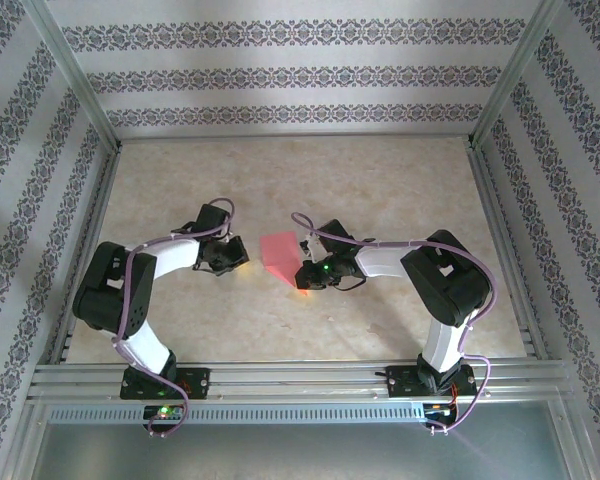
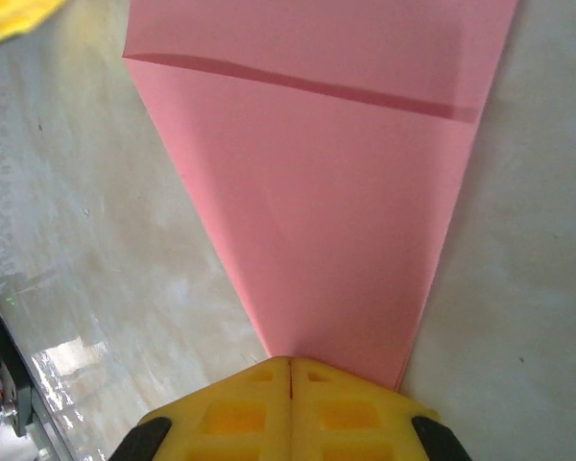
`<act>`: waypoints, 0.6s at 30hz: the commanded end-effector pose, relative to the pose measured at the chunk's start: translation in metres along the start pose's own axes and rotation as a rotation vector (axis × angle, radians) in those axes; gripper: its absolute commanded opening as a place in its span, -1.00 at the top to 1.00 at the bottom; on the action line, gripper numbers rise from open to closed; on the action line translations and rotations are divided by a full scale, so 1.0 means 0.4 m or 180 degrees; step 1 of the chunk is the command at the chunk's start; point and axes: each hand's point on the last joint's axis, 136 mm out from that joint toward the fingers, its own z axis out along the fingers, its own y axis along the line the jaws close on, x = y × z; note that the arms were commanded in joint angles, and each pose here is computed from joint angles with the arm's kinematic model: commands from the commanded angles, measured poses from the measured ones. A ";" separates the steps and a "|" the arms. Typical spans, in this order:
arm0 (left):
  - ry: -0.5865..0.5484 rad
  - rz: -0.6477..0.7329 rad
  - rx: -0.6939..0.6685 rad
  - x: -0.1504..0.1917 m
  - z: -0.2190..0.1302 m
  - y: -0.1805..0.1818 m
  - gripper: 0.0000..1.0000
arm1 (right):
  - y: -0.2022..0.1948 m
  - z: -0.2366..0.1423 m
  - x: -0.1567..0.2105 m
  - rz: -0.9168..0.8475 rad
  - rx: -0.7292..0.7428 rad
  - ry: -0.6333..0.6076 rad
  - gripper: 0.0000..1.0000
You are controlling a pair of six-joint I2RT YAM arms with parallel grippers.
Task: Fold a paper plane with a square sheet of paper (pick it up from the middle)
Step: Third fold the triangle at the center of the table.
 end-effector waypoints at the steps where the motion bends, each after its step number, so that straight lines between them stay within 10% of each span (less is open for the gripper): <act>1: -0.0160 0.0381 -0.0106 -0.013 -0.073 -0.059 0.84 | -0.147 0.011 0.122 0.0482 0.0654 0.0442 0.93; 8: 0.0026 0.0312 0.0561 0.076 -0.028 -0.208 0.84 | -0.143 0.016 0.119 0.0553 0.0620 0.0433 0.93; 18: 0.0333 0.0389 0.0302 0.144 0.092 -0.198 0.88 | -0.142 0.016 0.124 0.0541 0.0598 0.0459 0.93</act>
